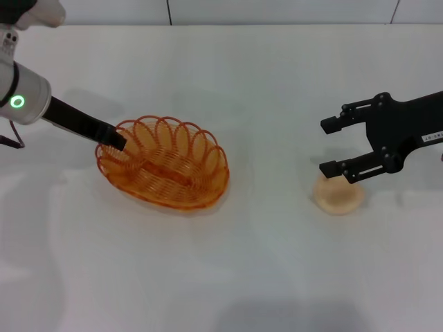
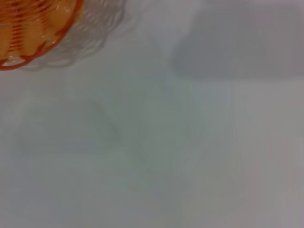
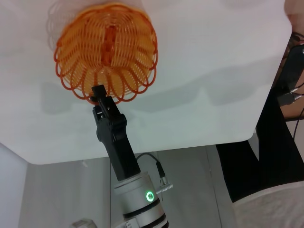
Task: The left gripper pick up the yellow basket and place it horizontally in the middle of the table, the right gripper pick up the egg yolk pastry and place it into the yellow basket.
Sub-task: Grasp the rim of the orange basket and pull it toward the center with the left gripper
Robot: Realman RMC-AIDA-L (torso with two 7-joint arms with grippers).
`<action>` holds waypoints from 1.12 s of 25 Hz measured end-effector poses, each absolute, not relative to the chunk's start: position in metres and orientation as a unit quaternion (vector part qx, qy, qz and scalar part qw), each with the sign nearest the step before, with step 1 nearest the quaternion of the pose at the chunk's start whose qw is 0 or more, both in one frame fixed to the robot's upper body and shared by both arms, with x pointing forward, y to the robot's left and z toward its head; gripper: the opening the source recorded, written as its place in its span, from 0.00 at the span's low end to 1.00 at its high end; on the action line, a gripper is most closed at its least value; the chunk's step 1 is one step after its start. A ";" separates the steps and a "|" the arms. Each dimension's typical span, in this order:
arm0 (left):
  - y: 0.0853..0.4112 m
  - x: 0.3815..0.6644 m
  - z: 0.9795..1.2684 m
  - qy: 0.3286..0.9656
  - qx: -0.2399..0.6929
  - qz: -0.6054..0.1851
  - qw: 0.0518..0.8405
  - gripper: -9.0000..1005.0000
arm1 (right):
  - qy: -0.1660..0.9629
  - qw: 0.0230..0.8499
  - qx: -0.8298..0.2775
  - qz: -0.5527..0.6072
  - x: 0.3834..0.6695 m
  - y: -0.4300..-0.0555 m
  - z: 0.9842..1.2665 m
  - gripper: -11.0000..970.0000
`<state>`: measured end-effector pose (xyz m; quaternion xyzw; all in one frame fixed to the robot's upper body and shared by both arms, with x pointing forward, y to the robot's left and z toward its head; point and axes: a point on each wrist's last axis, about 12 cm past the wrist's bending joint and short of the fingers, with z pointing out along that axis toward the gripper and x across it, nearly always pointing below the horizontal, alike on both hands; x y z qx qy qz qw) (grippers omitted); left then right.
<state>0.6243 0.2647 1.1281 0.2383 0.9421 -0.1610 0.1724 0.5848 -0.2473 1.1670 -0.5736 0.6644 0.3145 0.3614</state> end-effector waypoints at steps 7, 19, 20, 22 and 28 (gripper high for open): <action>0.264 0.621 1.125 0.944 0.230 -0.169 0.165 0.17 | 0.663 0.360 -0.574 0.318 0.583 -0.248 1.167 0.78; 0.258 0.599 1.143 0.941 0.143 -0.263 0.156 0.08 | 0.658 0.374 -0.576 0.309 0.578 -0.254 1.174 0.78; 0.256 0.598 1.144 0.940 0.135 -0.276 0.150 0.08 | 0.657 0.376 -0.576 0.308 0.577 -0.255 1.174 0.78; 0.252 0.594 1.145 0.936 0.112 -0.303 0.138 0.08 | 0.657 0.379 -0.575 0.307 0.576 -0.256 1.174 0.78; 0.246 0.587 1.136 0.942 0.063 -0.312 0.105 0.08 | 0.652 0.383 -0.582 0.299 0.574 -0.260 1.173 0.78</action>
